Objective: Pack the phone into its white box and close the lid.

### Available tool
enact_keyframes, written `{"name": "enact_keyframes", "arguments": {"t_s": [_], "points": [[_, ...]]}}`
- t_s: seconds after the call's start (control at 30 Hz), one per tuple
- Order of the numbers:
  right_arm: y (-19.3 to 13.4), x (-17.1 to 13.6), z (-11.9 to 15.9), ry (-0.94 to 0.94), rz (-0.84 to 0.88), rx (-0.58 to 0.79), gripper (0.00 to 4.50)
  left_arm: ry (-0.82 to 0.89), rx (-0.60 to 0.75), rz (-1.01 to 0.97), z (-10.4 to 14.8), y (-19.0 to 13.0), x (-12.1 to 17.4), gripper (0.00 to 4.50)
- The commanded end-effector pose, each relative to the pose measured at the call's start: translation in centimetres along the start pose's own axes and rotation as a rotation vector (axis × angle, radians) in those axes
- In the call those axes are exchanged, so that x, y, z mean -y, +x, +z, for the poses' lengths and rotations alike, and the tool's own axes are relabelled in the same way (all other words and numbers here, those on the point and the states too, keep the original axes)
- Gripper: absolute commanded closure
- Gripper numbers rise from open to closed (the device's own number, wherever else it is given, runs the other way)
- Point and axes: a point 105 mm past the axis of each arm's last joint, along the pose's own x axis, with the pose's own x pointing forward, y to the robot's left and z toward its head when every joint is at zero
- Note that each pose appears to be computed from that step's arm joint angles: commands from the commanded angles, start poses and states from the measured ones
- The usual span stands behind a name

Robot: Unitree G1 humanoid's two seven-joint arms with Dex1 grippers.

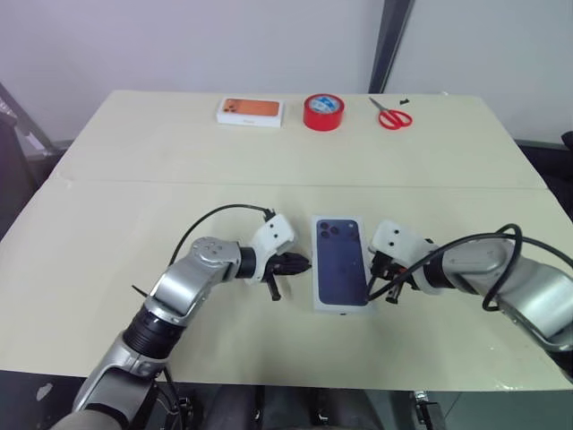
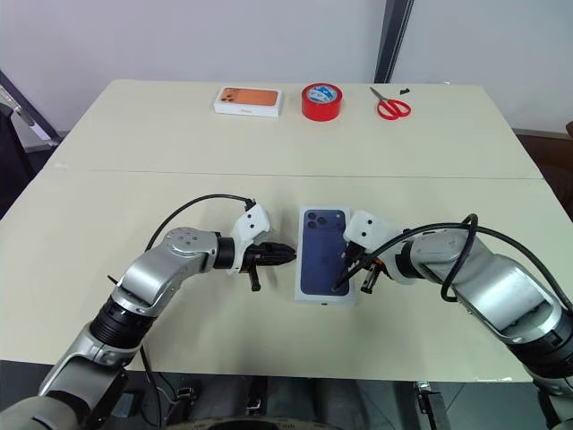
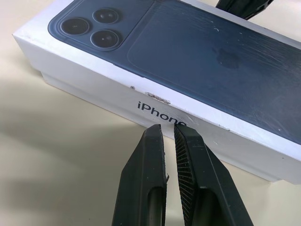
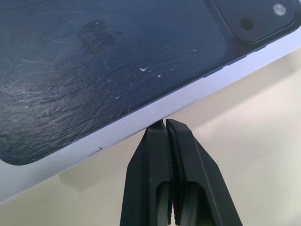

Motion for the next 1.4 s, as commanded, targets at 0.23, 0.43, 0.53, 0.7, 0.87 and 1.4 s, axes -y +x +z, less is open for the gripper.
{"name": "enact_keyframes", "arguments": {"t_s": [0.23,0.43,0.53,0.7,0.87,1.4], "points": [[-0.4,0.1,0.5,-0.018,-0.02,0.039,4.4,0.058,0.054,-0.045,1.7,0.6,1.1,4.05],[-0.7,0.4,0.6,-0.021,-0.028,0.039,4.4,0.057,0.05,-0.041,1.5,0.6,1.1,4.05],[-0.9,0.7,0.5,-0.026,-0.034,0.039,4.4,0.056,0.048,-0.027,1.4,0.4,0.9,4.05],[-1.6,1.1,0.1,-0.038,-0.038,0.033,4.4,0.059,0.061,-0.024,1.7,0.2,0.8,4.05],[-2.2,1.4,-0.3,-0.05,-0.038,0.027,4.4,0.056,0.075,-0.023,2.1,0.2,0.8,4.05],[-4.0,-2.0,1.1,-0.115,0.136,0.162,4.4,-0.019,0.191,0.063,4.0,-1.3,-1.5,4.05]]}}
